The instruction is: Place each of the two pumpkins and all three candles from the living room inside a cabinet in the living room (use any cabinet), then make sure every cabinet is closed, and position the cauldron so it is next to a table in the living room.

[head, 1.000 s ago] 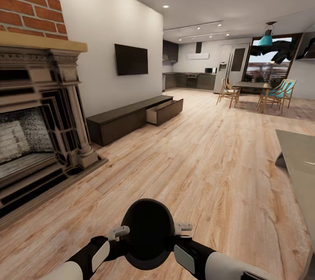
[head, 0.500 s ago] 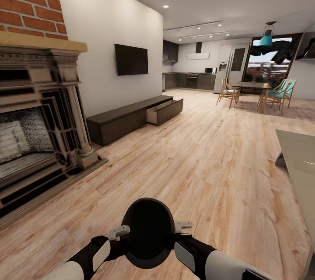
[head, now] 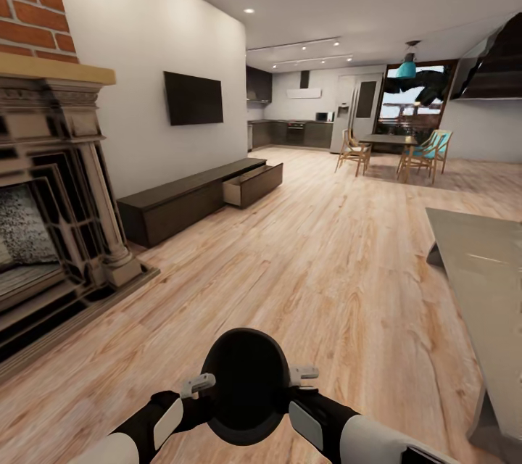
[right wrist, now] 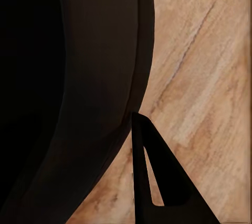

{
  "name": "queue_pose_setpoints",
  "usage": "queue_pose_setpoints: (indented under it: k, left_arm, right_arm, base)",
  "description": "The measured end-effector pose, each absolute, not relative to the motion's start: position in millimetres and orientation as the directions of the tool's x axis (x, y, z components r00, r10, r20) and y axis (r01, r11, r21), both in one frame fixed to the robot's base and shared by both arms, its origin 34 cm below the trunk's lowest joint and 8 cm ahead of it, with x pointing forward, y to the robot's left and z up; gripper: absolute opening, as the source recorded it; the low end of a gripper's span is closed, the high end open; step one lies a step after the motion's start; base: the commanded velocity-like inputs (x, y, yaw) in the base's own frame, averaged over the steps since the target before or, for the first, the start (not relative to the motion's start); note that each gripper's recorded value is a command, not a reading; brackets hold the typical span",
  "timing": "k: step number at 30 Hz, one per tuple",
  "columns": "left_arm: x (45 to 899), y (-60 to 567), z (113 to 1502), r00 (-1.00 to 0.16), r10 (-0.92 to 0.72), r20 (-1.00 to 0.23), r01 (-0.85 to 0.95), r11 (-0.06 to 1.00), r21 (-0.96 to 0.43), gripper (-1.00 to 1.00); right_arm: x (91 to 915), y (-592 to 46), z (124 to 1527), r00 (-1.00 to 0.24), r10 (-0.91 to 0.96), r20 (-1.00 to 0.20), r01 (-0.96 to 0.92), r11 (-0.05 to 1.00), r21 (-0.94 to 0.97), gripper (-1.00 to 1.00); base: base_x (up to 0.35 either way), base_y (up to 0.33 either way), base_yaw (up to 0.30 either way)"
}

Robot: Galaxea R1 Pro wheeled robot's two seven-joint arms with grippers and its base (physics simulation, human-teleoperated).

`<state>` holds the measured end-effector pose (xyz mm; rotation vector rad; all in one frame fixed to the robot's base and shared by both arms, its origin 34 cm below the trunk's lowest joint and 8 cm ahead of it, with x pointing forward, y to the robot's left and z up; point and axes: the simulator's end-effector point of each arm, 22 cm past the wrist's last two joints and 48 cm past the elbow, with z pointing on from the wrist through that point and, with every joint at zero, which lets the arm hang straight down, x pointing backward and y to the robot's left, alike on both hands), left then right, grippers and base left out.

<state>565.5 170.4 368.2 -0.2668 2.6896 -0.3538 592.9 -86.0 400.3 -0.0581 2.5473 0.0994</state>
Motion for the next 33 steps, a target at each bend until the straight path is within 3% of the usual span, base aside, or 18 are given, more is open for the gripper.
queue_pose_setpoints:
  k: [17, 33]
  left_arm:
    - [565.5, 170.3, 368.2, -0.896, -0.237, -0.374, -0.132, 0.95, -0.284, -1.0]
    - [565.5, 170.1, 367.9, -0.897, -0.237, -0.374, -0.132, 0.949, -0.285, -1.0]
  right_arm:
    - [593.0, -86.0, 400.3, -0.829, -0.02, -0.559, -0.063, 0.996, 0.059, -1.0]
    - [592.9, -86.2, 400.0, -0.829, -0.019, -0.558, -0.062, 0.996, 0.058, -1.0]
  base:
    - [-0.025, 0.071, -0.008]
    - [-0.129, 0.038, -0.235]
